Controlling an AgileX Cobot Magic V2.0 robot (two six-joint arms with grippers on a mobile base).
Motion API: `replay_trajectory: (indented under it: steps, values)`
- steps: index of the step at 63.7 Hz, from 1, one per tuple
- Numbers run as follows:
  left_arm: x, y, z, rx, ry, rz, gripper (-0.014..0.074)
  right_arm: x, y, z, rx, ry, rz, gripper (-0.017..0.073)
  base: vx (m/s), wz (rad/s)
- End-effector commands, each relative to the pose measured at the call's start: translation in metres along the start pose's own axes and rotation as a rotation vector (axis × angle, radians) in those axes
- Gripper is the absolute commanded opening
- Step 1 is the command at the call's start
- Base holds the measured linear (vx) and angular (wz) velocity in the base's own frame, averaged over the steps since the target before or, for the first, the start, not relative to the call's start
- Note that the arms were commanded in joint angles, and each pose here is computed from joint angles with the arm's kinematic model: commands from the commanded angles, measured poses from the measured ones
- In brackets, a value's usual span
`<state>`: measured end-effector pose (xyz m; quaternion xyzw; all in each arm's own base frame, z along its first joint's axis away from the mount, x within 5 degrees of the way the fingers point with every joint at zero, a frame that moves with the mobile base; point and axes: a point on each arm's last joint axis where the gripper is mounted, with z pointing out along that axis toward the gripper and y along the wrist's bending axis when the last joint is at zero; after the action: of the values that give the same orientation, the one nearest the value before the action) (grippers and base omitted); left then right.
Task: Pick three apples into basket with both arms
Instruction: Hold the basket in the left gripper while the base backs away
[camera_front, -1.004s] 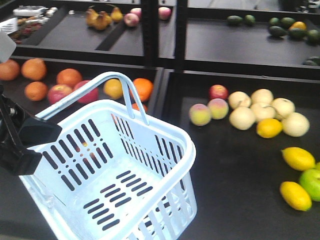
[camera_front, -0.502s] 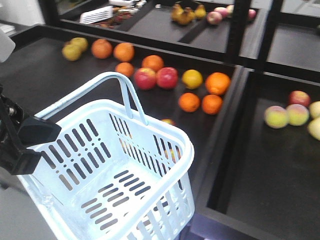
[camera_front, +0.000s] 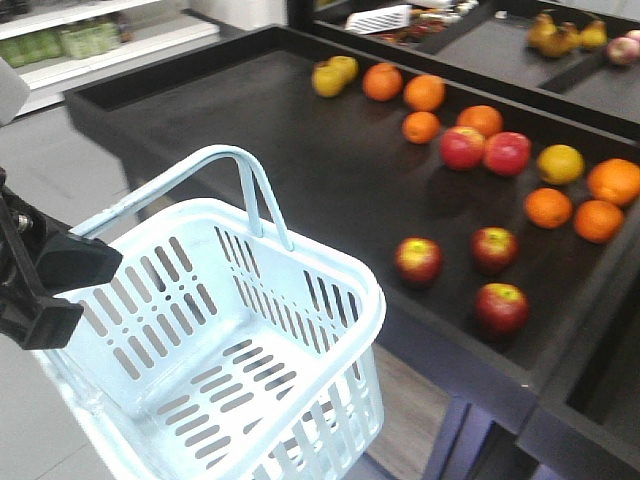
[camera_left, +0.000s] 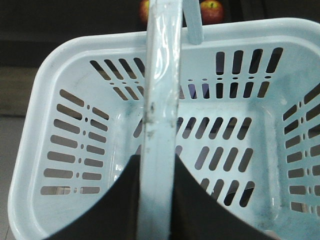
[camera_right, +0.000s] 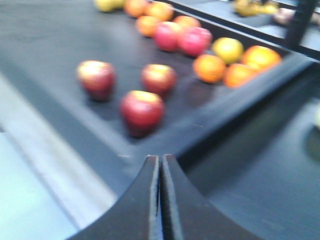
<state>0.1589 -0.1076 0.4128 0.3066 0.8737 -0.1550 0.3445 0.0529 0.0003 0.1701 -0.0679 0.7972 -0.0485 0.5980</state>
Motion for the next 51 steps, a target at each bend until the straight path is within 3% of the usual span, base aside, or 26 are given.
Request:
replay_trajectory:
  steps: [1,51]
  values:
    - [-0.0122,-0.0027,-0.0137,0.004,-0.125,-0.010,-0.0008,-0.0165,-0.0031,-0.0045,0.023,-0.107,-0.017,-0.0008,-0.16,0.61]
    - [-0.0118,-0.0028,-0.0137,0.004,-0.122,-0.010,-0.0008,-0.0165,-0.0031,-0.0045,0.023,-0.107,-0.017,-0.0008,-0.13,0.61]
